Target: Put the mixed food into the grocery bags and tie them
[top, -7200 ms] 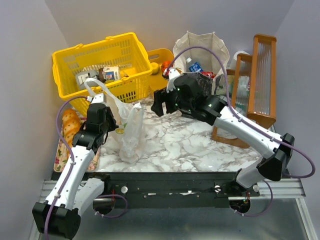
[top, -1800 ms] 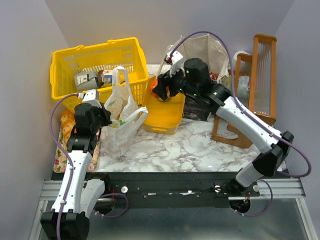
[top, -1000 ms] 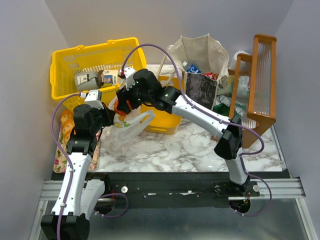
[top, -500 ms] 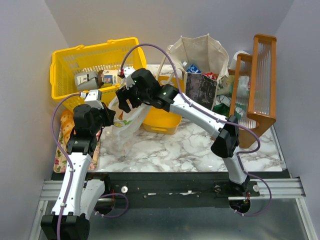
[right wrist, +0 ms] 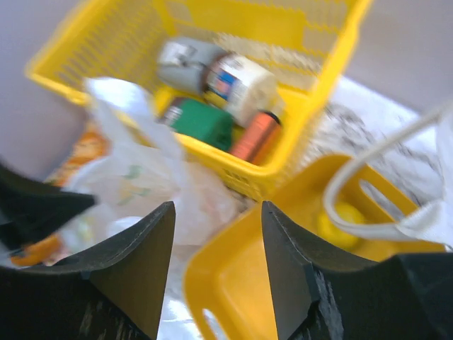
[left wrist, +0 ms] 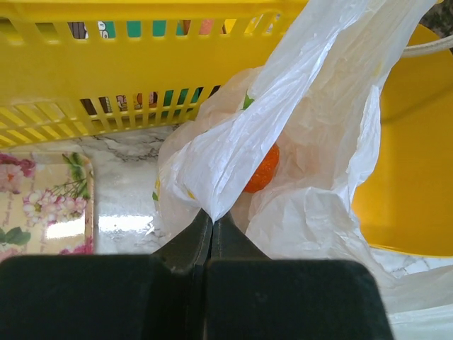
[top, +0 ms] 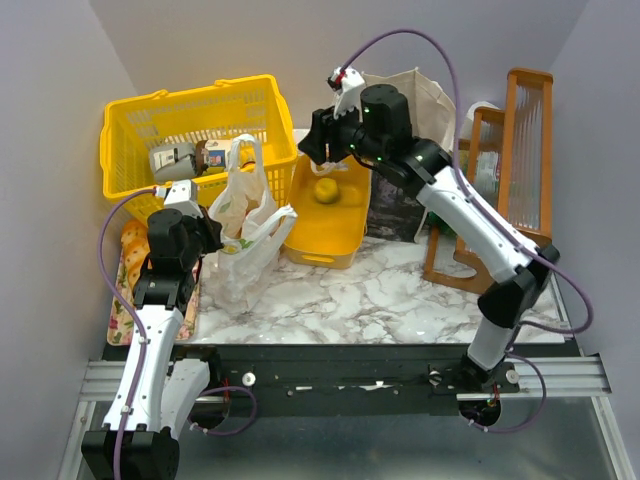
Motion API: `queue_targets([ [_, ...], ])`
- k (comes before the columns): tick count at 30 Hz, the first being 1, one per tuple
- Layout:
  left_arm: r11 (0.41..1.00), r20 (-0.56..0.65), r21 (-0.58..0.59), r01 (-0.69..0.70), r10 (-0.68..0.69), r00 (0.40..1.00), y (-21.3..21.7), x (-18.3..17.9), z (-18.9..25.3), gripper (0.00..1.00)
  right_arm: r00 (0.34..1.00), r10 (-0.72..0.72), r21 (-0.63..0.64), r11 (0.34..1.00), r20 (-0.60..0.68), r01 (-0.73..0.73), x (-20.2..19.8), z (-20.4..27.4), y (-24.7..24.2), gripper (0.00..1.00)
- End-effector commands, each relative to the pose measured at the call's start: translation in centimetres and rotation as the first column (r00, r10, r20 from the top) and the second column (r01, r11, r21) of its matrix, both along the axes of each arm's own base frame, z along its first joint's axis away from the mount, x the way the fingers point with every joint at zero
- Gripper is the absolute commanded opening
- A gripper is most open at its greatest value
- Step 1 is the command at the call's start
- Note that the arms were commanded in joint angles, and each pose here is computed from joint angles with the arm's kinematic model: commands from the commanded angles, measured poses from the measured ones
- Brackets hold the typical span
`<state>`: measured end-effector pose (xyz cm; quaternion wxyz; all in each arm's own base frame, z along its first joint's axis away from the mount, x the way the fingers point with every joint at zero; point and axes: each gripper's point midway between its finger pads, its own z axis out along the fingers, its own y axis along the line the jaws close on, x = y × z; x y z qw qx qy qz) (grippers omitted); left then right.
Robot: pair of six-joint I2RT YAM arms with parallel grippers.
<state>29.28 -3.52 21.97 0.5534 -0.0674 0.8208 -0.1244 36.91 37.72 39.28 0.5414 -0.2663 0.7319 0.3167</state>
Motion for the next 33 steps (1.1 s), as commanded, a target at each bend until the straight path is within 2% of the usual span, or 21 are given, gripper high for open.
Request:
queue_targets([
  [1,0.999,0.017,0.020,-0.038,0.038,0.999,0.8,-0.1,0.3,0.00,0.961,-0.148,-0.268,0.960,-0.235,0.082,2.8,-13.9,-1.2,0.60],
  [5,0.999,0.013,0.018,-0.033,0.032,0.999,0.7,-0.1,0.2,0.00,0.926,-0.256,-0.395,0.909,-0.278,0.133,4.0,-20.0,-2.5,0.60],
  [15,0.999,0.010,0.018,-0.028,0.027,1.000,0.7,0.0,0.1,0.00,0.857,-0.439,-0.551,0.800,-0.269,0.238,8.5,-28.2,-3.6,0.81],
  [17,1.000,0.006,0.016,-0.025,0.025,1.000,0.6,0.0,0.0,0.00,0.836,-0.474,-0.549,0.792,-0.277,0.268,10.0,-29.2,-4.4,0.83],
  [24,1.000,0.008,0.015,-0.019,0.019,1.000,0.5,0.1,0.0,0.00,0.823,-0.495,-0.553,0.784,-0.280,0.283,12.9,-31.2,-5.3,0.92],
  [29,1.000,0.002,0.017,-0.018,0.018,1.000,0.5,0.1,-0.1,0.00,0.813,-0.496,-0.563,0.782,-0.306,0.266,13.9,-33.3,-5.9,0.93],
  [33,1.000,0.005,0.017,-0.018,0.018,1.000,0.5,0.1,-0.1,0.00,0.819,-0.453,-0.536,0.815,-0.351,0.220,13.9,-33.9,-5.1,0.93],
])
